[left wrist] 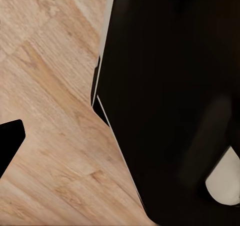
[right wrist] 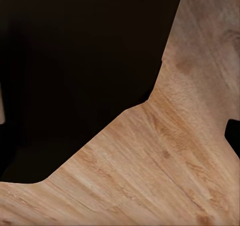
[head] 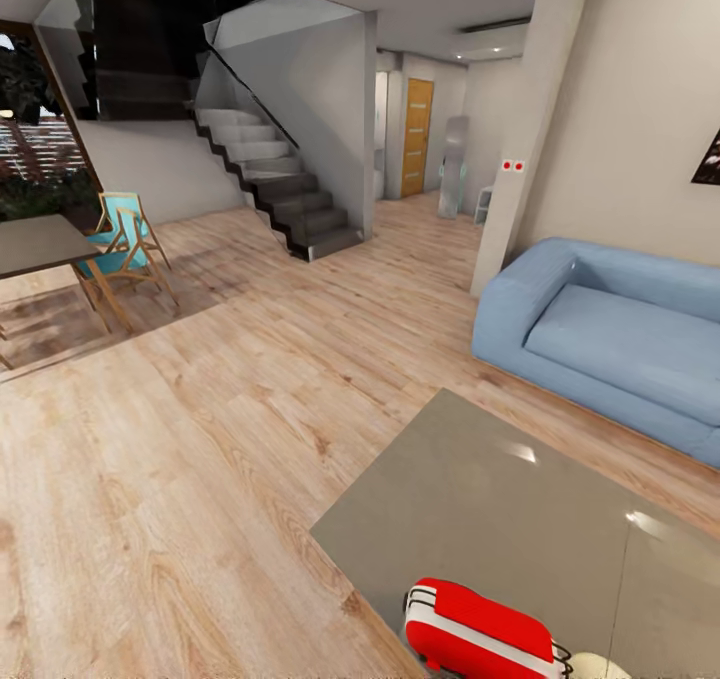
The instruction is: Turn on the radio receiver that's on the table in the living room.
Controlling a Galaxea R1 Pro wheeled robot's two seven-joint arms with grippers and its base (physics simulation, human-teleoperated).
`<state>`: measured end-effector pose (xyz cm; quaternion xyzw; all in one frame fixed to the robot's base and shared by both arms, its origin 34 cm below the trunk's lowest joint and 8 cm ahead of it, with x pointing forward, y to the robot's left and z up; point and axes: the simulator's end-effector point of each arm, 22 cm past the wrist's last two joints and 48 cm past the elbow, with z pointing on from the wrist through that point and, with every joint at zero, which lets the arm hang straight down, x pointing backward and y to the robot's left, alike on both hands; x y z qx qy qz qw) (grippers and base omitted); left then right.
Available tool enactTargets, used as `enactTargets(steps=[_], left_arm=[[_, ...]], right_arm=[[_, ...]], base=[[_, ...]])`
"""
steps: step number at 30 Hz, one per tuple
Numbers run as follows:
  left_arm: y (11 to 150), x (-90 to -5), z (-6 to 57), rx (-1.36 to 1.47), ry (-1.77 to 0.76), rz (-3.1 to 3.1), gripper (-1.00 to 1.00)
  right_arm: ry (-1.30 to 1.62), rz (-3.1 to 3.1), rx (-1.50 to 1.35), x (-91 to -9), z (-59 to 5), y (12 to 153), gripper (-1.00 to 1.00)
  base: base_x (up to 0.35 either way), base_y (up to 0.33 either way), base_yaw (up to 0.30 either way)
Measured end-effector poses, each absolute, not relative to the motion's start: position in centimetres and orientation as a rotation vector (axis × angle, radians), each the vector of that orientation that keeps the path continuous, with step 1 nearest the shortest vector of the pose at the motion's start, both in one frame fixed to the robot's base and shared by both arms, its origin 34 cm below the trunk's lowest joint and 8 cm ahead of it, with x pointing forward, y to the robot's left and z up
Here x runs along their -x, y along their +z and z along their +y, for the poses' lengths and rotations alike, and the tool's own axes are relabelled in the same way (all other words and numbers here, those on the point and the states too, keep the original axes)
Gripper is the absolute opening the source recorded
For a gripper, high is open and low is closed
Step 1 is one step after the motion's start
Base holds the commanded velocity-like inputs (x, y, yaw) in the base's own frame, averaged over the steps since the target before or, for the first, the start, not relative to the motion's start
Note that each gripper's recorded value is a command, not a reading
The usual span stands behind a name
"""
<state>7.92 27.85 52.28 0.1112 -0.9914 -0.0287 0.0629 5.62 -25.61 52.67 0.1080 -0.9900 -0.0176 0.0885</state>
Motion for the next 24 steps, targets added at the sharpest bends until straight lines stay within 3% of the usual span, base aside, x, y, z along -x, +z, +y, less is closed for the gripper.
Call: enactTargets(steps=[24], left_arm=[[52.5, -6.5, 28.0, -0.331, -0.095, -2.958, 1.00]], right_arm=[[-0.058, -2.908, -0.318, -4.2, -25.6, 53.0, 1.00]], base=[[0.000, 0.000, 0.000]])
